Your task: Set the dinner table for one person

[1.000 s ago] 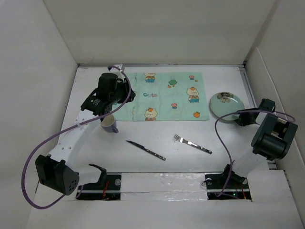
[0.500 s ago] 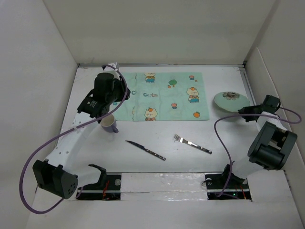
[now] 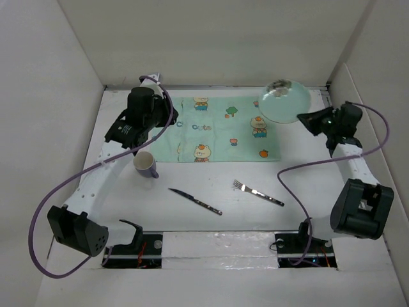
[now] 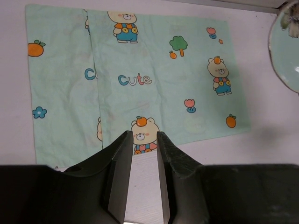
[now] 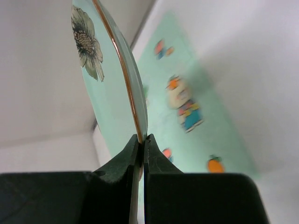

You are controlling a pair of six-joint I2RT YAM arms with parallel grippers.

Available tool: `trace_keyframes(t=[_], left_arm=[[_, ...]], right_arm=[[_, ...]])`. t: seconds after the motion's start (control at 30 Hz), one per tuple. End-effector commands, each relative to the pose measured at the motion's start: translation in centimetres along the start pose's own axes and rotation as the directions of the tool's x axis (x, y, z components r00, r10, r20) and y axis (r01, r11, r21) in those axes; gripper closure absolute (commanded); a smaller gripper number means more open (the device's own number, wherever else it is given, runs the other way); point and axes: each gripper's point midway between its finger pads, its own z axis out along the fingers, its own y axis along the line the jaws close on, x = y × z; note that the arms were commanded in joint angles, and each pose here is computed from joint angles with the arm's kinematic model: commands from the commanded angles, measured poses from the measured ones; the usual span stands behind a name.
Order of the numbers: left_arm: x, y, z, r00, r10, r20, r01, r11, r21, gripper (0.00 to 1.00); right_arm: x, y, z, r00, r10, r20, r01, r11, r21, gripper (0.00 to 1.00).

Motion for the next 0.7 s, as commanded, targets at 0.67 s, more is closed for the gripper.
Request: trace_keyframes(t=[0.67], left_arm=[[-1.4, 1.2, -2.0, 0.999, -0.004, 0.049, 0.006, 0.999, -0.036, 0.75]], right_arm=[[24.2, 13.5, 12.4, 0.829, -0.206, -0.519, -0.016, 0.920, -0.390, 1.00]])
